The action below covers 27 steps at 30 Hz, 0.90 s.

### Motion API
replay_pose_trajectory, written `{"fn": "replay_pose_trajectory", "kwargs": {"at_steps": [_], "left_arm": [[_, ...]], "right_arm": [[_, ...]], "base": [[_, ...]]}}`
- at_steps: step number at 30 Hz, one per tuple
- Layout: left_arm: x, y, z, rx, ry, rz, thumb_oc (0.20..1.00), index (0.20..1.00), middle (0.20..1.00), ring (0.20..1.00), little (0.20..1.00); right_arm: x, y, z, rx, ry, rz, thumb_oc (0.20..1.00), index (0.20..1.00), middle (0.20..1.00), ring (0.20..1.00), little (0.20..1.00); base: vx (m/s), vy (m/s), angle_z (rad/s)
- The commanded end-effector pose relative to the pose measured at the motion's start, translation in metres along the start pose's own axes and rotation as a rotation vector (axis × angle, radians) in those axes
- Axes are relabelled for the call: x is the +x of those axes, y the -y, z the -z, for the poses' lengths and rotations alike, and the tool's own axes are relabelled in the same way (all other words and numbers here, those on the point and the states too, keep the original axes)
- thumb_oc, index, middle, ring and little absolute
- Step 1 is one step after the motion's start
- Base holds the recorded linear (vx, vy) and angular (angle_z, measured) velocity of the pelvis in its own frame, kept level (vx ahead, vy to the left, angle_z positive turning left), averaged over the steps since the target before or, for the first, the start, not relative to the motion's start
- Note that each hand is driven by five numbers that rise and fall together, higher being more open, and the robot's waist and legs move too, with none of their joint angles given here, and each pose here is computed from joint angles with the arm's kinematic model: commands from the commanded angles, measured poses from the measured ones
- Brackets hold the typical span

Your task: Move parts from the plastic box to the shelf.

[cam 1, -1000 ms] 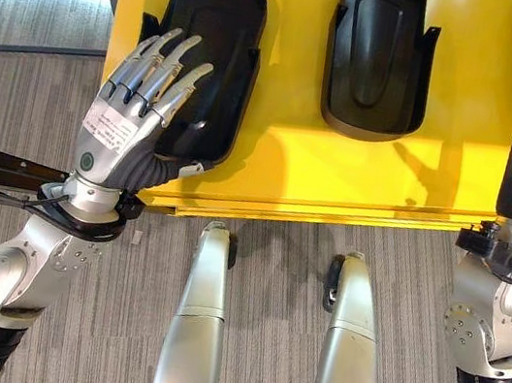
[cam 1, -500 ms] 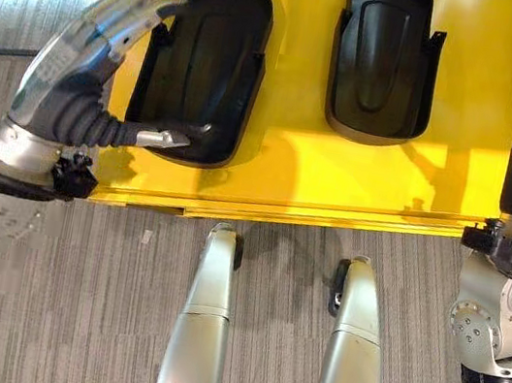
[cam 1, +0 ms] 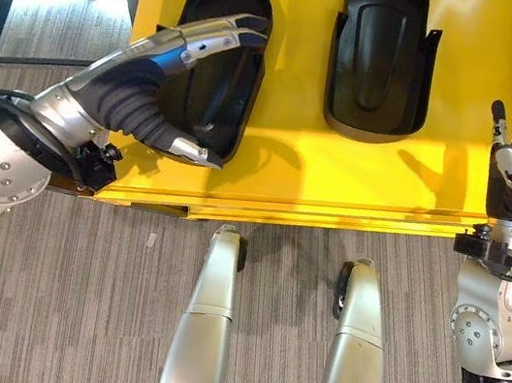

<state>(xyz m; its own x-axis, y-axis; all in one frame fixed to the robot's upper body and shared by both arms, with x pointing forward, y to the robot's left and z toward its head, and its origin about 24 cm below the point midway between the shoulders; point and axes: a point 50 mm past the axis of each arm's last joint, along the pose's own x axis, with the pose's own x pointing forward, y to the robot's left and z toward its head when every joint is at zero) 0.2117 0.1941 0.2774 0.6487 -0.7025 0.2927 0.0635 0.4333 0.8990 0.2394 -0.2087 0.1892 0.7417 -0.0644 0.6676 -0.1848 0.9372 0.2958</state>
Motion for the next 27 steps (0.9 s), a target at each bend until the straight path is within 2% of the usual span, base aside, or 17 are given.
{"fn": "replay_pose_trajectory", "kwargs": {"at_steps": [1,12,27], "left_arm": [[0.014,-0.028,-0.006,0.017,0.039,-0.007,1.000,1.000,1.000,1.000,1.000],[0.022,-0.041,0.016,-0.068,-0.028,-0.054,1.000,1.000,1.000,1.000,1.000],[0.013,-0.074,0.059,0.122,-0.261,-0.221,1.000,1.000,1.000,1.000,1.000]], "right_arm": [[0.012,-0.007,-0.016,0.052,0.116,-0.046,1.000,1.000,1.000,1.000,1.000],[0.011,-0.008,-0.011,0.067,0.088,-0.059,1.000,1.000,1.000,1.000,1.000],[0.010,-0.005,-0.008,0.074,0.068,-0.057,1.000,1.000,1.000,1.000,1.000]], "base": [[0.00,0.006,-0.05],[0.00,0.002,-0.01],[0.00,0.006,0.02]]}}
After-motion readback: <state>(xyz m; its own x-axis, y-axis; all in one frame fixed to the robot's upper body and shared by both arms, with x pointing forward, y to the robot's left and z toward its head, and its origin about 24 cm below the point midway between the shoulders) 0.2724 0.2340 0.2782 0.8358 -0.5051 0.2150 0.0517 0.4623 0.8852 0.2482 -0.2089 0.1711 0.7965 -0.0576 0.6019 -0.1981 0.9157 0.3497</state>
